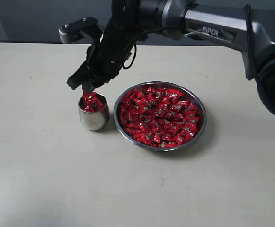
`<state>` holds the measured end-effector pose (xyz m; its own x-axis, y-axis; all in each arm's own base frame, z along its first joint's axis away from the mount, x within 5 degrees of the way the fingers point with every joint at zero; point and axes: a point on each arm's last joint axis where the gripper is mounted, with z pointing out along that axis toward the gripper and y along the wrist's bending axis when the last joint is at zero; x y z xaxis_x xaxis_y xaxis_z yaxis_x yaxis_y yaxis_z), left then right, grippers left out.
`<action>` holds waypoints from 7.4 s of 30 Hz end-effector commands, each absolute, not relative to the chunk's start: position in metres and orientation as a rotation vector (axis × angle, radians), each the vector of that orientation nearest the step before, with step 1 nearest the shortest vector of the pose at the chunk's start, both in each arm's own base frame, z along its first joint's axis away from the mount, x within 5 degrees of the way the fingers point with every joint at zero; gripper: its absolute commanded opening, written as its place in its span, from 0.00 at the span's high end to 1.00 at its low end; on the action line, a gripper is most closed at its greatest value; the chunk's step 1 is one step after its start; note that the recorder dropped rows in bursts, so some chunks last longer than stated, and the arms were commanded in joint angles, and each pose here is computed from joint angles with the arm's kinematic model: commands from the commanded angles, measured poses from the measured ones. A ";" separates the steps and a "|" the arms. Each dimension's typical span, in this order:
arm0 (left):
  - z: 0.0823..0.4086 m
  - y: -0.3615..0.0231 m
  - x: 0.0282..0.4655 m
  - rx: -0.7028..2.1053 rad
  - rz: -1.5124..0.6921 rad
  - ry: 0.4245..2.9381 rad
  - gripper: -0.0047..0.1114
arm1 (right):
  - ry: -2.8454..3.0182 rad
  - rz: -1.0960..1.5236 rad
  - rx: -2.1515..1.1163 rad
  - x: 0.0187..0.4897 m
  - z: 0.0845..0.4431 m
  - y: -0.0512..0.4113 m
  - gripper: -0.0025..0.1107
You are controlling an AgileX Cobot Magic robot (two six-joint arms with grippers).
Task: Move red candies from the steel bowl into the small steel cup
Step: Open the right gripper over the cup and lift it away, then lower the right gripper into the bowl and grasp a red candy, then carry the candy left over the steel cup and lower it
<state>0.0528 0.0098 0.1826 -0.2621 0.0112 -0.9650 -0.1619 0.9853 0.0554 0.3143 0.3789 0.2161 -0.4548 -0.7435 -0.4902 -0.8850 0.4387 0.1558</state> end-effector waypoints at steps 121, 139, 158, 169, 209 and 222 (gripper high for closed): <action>0.183 0.010 0.053 -0.111 0.168 1.817 0.96 | 2.528 0.426 -0.887 0.391 0.143 0.261 0.81; 0.183 0.010 0.053 -0.111 0.168 1.817 0.96 | 2.564 0.447 -0.878 0.390 0.134 0.262 0.81; 0.183 0.010 0.053 -0.111 0.168 1.817 0.96 | 2.561 0.481 -0.878 0.385 0.153 0.262 0.98; 0.183 0.010 0.053 -0.111 0.168 1.817 0.96 | 2.503 0.579 -0.889 0.369 0.214 0.258 0.98; 0.183 0.010 0.053 -0.111 0.168 1.817 0.96 | 2.294 0.860 -1.353 0.319 0.204 0.352 0.98; 0.183 0.010 0.053 -0.111 0.168 1.817 0.96 | 2.311 0.827 -1.367 0.320 0.201 0.351 0.98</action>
